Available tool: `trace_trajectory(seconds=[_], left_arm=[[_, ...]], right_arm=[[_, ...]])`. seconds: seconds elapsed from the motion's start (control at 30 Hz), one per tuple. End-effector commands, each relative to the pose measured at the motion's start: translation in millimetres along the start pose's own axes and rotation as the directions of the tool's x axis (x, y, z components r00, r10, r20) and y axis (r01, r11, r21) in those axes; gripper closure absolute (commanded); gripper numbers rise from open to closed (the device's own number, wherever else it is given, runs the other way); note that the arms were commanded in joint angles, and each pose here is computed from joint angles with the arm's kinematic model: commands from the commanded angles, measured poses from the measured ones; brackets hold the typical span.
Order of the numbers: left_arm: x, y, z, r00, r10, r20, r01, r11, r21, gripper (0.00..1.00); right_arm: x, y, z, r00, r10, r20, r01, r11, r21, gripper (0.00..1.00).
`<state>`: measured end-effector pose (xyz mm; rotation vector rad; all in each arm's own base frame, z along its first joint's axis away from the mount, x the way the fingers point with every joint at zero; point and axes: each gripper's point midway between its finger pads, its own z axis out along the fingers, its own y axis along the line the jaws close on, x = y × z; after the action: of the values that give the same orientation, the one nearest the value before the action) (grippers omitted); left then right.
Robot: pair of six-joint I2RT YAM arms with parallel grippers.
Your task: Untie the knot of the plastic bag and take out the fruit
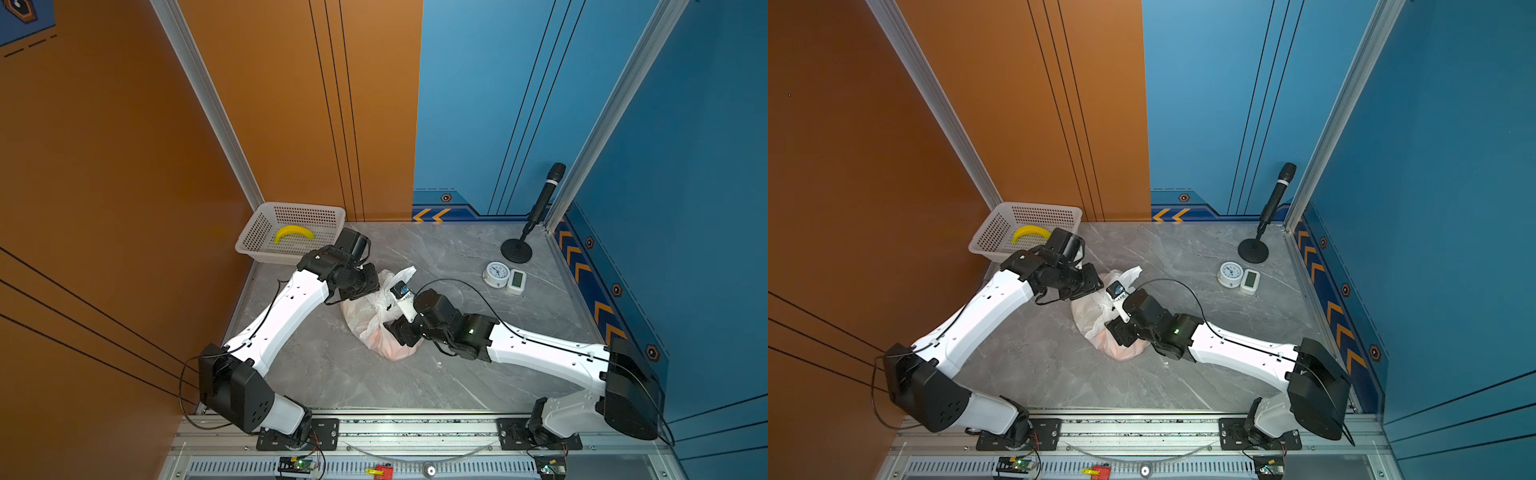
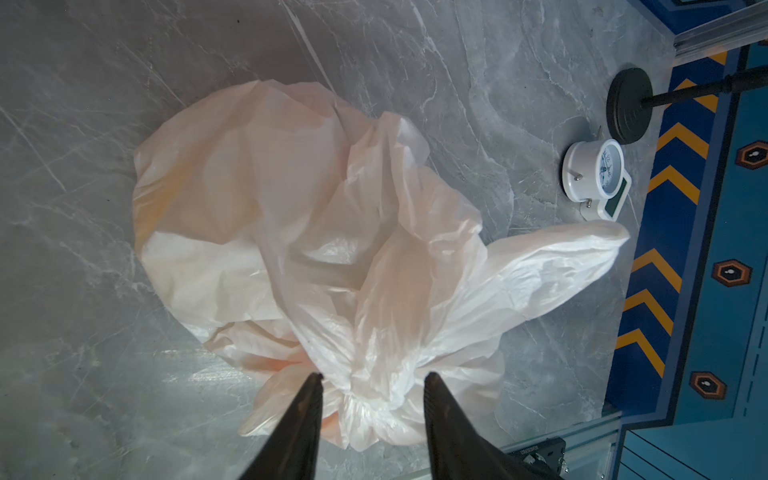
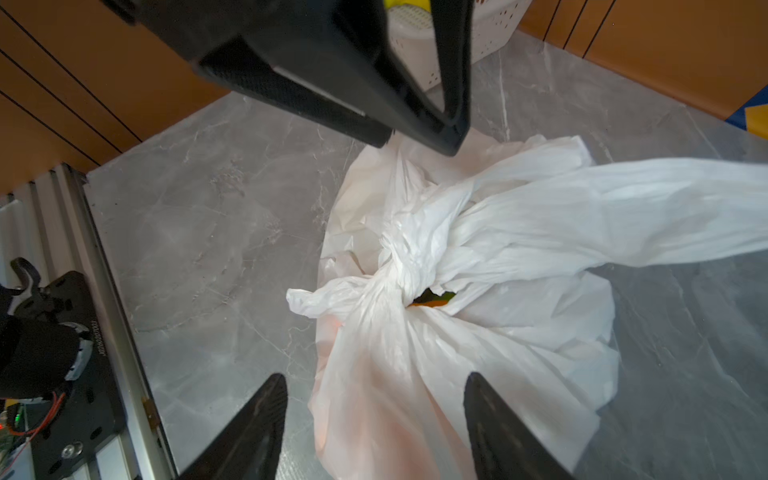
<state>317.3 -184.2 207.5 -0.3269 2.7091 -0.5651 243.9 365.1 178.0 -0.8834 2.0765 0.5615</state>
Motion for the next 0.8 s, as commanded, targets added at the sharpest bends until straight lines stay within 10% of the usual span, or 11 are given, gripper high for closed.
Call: trace_trajectory(seconds=[0.0, 0.2, 0.77], left_arm=[[9.5, 5.7, 13.6, 0.999, -0.004, -0.039, 0.003, 1.000, -0.031, 0.53], [15.2, 9.4, 36.2, 0.996, -0.008, -0.088, 0.004, 0.999, -0.045, 0.52], [15.7, 17.8, 63.6, 0.990, -0.032, -0.136, 0.023, 0.998, -0.063, 1.00]], right_arm=[[-0.7, -1.5, 9.6, 1.000, -0.006, -0.014, 0.006, 1.000, -0.006, 0.30], [19.6, -9.3, 27.4, 0.997, 0.044, -0.057, -0.045, 0.999, -0.019, 0.37], [41.3, -24.8, 36.6, 0.990, 0.086, -0.107, -0.086, 0.996, 0.004, 0.99]])
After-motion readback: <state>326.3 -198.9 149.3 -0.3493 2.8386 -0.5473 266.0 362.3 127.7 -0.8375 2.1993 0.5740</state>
